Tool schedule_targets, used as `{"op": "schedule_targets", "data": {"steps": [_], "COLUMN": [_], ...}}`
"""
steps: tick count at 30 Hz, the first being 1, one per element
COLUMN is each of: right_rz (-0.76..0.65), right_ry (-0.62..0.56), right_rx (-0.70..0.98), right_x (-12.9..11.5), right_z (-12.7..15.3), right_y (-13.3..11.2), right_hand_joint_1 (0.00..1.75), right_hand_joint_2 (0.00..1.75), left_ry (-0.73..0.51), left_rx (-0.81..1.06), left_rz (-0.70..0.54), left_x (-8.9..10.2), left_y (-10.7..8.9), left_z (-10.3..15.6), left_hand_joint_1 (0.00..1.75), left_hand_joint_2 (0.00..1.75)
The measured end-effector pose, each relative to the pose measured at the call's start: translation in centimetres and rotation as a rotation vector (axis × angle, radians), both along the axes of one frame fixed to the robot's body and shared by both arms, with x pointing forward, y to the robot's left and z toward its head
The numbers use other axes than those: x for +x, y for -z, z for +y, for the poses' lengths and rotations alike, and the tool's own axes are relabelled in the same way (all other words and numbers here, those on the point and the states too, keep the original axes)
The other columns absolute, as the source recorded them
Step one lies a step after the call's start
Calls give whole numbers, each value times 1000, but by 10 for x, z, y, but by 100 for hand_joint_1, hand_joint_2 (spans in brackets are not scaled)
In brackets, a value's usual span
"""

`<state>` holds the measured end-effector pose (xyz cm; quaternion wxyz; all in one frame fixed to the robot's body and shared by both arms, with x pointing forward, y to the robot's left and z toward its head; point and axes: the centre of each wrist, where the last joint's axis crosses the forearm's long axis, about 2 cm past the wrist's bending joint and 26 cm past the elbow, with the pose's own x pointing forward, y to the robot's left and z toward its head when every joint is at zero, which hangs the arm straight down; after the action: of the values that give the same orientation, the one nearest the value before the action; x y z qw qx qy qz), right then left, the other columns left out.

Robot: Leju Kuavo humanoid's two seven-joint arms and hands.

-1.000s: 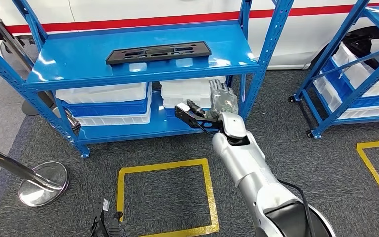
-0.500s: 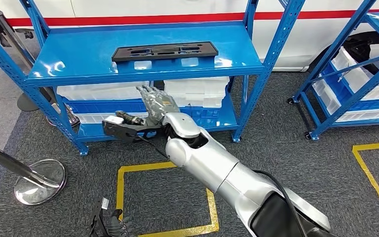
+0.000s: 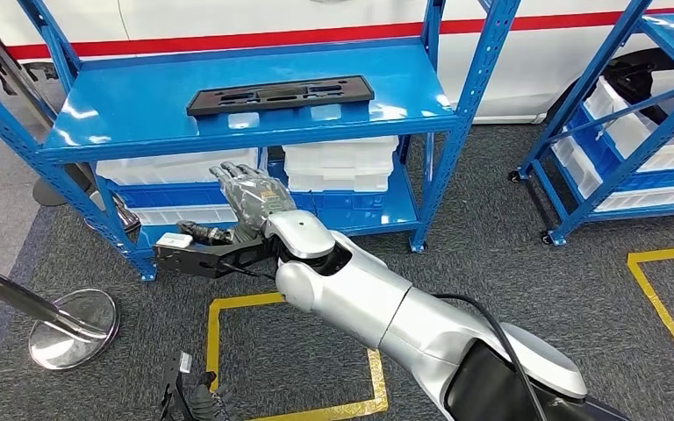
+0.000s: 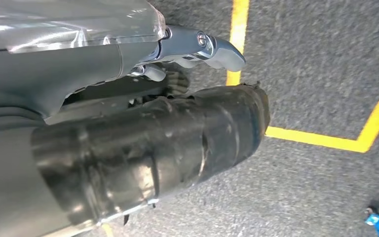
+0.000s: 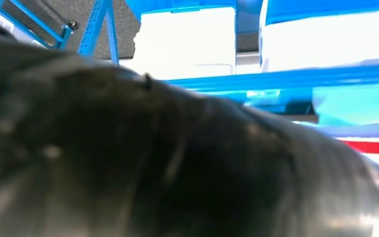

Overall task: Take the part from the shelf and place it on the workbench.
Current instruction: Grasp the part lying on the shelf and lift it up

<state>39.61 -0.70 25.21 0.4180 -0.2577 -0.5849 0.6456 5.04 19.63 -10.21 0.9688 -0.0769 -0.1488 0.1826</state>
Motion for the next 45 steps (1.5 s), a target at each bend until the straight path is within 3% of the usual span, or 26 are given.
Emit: {"op": "schedule_targets", "data": {"steps": [45], "right_rz": [-31], "right_ry": [-7], "right_rx": [-78], "right_x": [3], "right_z": [-7], "right_y": [12], "right_hand_joint_1": [0], "right_hand_joint_2": [0], "left_ry": [-22], "left_rx": [87], "left_rz": [-18], "left_x": [1], "left_y": [1], "left_z": [4], "left_hand_joint_1": [0], "left_hand_joint_2": [0]}}
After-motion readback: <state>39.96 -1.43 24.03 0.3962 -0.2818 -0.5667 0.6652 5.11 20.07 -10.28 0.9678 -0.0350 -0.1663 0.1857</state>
